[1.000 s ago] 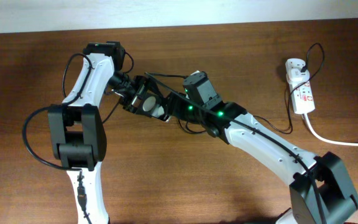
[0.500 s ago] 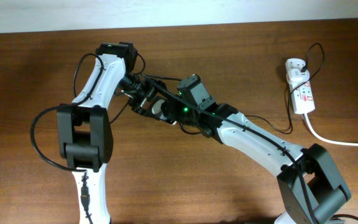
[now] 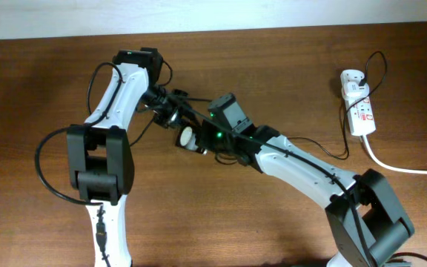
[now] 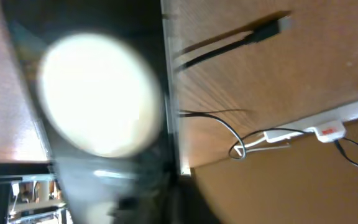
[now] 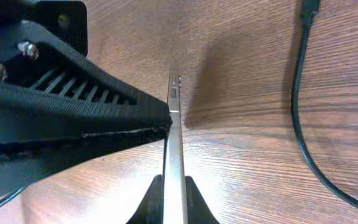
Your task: Plug charger to phone and switch on socket
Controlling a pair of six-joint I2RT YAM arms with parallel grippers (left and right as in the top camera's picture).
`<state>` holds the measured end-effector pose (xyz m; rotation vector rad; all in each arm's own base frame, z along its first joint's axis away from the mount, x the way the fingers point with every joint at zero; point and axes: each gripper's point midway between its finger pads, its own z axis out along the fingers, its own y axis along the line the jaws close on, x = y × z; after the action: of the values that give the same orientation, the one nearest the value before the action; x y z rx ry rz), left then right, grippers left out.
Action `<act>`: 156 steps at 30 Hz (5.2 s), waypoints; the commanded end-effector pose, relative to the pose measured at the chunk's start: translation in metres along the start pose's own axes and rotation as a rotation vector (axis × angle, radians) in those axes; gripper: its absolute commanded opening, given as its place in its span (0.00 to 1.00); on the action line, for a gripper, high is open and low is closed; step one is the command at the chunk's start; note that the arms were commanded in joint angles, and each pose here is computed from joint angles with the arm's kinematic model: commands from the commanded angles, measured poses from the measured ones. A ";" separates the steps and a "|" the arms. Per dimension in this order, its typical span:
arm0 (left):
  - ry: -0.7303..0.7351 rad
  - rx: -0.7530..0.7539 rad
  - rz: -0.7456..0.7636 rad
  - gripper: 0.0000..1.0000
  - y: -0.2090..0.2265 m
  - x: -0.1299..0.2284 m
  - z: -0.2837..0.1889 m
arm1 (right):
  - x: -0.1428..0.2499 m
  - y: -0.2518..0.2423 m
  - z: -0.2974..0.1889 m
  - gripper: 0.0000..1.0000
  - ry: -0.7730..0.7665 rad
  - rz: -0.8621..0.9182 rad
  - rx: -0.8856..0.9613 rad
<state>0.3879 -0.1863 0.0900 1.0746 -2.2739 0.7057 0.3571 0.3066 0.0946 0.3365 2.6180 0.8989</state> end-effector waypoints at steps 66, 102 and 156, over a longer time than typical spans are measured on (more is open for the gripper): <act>0.095 0.585 1.150 1.00 -0.068 0.052 -0.059 | -0.094 -0.060 -0.199 0.04 -0.433 0.190 -0.382; 0.181 0.680 1.057 0.90 -0.107 0.074 -0.061 | -0.145 -0.009 -0.139 0.04 -0.572 0.716 -0.544; 0.148 0.678 0.833 0.00 -0.173 0.102 -0.041 | -0.151 -0.023 -0.113 0.58 -0.544 0.863 -0.523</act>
<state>0.4837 -0.3100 0.2008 0.2903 -2.3419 1.8493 0.4451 0.1742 0.2010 1.3923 1.6076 1.4374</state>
